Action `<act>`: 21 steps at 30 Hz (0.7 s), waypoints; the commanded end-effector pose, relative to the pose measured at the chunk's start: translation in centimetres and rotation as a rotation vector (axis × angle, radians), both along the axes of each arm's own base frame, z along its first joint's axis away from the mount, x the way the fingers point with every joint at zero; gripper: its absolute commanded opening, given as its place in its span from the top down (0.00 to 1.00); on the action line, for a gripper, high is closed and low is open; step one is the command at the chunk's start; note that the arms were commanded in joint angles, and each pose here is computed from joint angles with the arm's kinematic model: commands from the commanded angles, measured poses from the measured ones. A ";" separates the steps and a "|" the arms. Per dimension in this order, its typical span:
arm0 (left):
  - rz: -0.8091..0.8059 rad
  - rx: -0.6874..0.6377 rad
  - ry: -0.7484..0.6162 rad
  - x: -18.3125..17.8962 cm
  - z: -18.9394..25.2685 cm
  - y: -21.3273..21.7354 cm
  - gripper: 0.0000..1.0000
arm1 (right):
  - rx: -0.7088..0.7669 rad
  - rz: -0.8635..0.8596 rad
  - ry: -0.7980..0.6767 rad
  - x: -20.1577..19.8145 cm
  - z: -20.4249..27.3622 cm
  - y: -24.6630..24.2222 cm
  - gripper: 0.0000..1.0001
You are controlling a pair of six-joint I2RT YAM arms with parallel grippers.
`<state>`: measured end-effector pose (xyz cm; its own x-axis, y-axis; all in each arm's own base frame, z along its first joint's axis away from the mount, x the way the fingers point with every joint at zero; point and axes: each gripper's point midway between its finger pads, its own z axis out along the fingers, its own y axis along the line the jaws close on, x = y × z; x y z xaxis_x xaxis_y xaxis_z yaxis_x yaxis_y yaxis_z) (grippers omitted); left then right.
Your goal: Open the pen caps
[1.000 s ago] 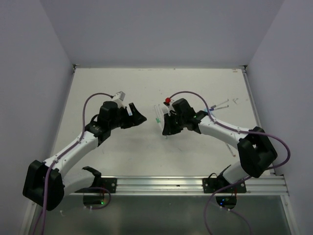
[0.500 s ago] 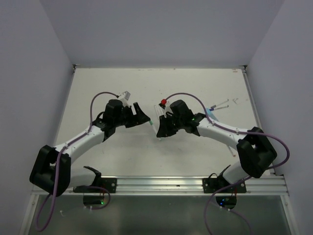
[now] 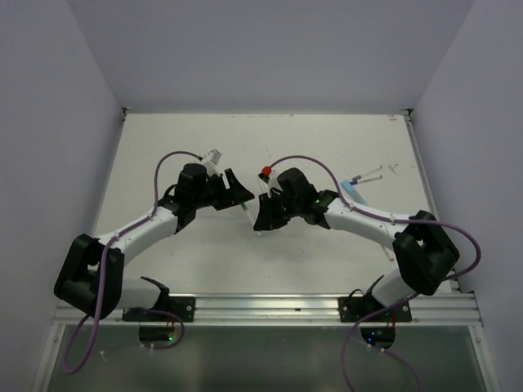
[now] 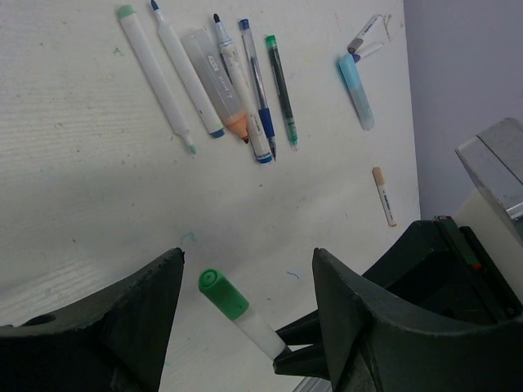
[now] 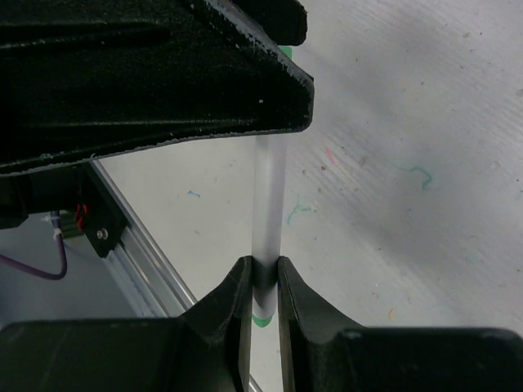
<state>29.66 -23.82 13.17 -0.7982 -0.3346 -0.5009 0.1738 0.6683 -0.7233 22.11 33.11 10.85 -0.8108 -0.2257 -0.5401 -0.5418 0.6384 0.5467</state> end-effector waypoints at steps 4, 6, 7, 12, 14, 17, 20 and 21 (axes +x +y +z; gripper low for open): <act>-0.037 -0.083 -0.047 0.4 2.2 -1.4 0.34 | 0.030 -0.022 -0.051 1.5 1.3 1.3 1.00; -0.042 -0.088 -0.041 0.2 2.2 -1.5 0.34 | 0.034 -0.024 -0.052 1.6 1.3 1.4 1.00; -0.044 -0.089 -0.038 0.2 2.1 -1.5 0.35 | 0.036 -0.028 -0.055 1.6 1.4 1.4 1.00; -0.062 -0.113 -0.021 -0.2 1.8 -1.9 0.41 | 0.036 -0.038 -0.073 1.8 1.7 1.3 1.00; -0.070 -0.125 -0.006 -0.4 1.6 -2.0 0.44 | 0.040 -0.040 -0.085 2.0 2.0 1.3 1.00; -0.078 -0.136 -0.002 -0.4 1.5 -2.2 0.50 | 0.033 -0.038 -0.093 2.1 2.3 1.3 1.00; -0.080 -0.142 -0.002 -0.4 1.4 -2.3 0.53 | 0.032 -0.045 -0.104 2.3 2.5 1.2 1.00; -0.082 -0.142 -0.002 -0.4 1.5 -2.3 0.57 | 0.036 -0.048 -0.108 2.4 2.6 1.2 1.00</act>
<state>29.57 -25.24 13.55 -0.8217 -0.3405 -0.4571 0.1859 0.5979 -0.7797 23.00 33.26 10.55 -0.8055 -0.2114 -0.5535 -0.5333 0.6658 0.5218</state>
